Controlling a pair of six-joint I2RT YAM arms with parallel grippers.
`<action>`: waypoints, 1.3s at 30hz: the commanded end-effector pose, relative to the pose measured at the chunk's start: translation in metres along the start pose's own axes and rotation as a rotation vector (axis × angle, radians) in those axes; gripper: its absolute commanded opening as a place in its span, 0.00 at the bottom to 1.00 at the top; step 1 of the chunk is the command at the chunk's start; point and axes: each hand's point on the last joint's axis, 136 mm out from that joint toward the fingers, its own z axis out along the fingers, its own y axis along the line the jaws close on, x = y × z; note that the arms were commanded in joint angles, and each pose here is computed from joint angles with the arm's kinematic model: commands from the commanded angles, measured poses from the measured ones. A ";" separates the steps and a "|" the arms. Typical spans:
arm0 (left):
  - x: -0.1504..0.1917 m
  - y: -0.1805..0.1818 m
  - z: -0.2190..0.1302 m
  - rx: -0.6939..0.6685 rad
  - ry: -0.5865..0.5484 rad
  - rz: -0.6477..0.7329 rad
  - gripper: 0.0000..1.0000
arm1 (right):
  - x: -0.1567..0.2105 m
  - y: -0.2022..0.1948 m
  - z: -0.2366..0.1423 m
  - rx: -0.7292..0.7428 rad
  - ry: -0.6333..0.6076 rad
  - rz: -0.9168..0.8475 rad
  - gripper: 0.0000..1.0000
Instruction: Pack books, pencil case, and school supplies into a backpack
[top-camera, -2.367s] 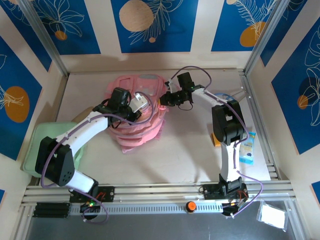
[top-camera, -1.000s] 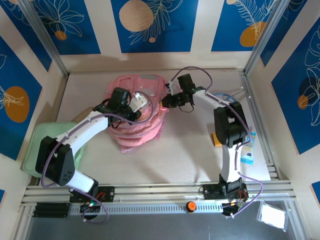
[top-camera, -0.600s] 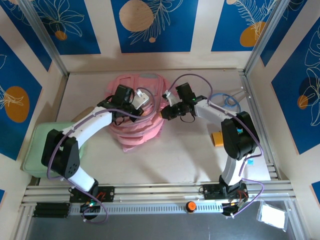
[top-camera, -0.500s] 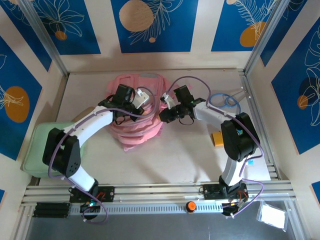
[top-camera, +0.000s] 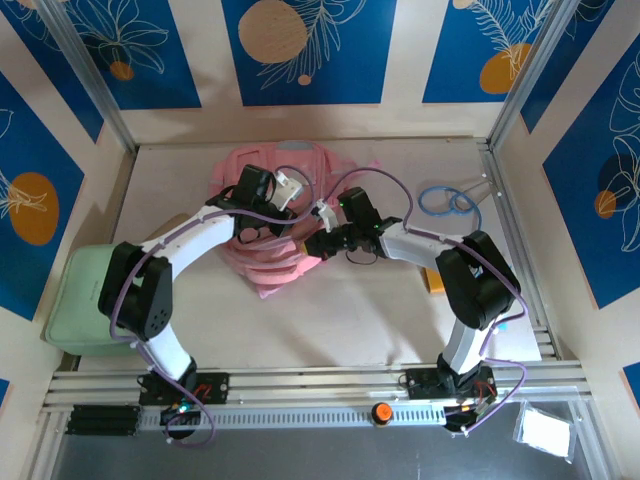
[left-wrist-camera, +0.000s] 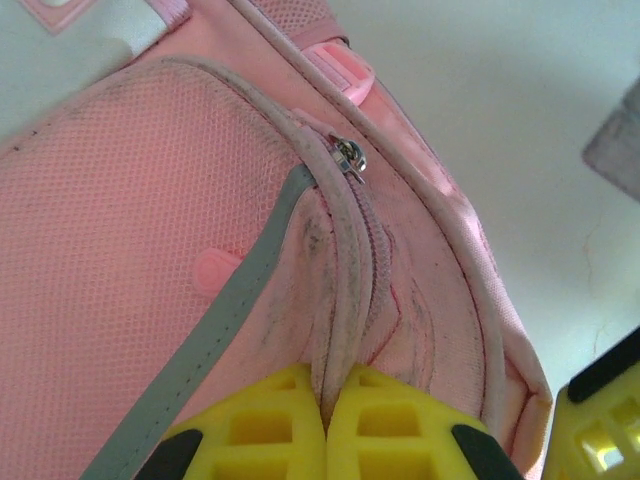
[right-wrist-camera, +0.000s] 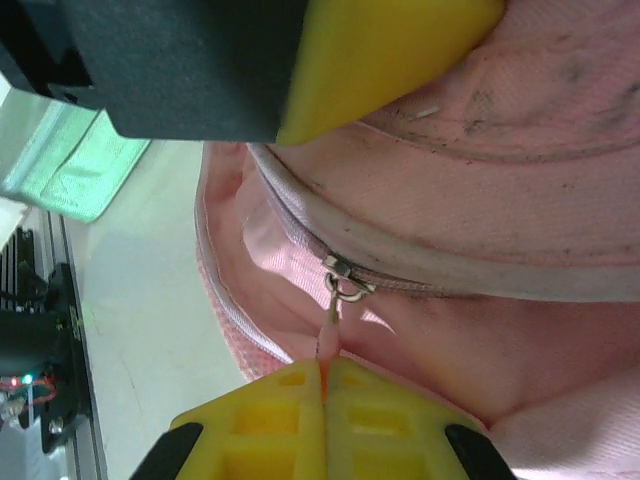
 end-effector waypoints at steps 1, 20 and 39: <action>-0.048 0.012 -0.010 -0.016 -0.172 -0.021 0.00 | -0.008 0.016 -0.019 -0.048 -0.066 0.054 0.00; -0.043 0.000 -0.031 0.015 -0.231 -0.036 0.00 | -0.064 -0.042 -0.068 0.007 -0.172 0.894 0.60; -0.007 0.008 -0.088 -0.229 -0.139 -0.415 0.41 | -0.105 -0.005 -0.026 -0.172 -0.085 0.685 0.14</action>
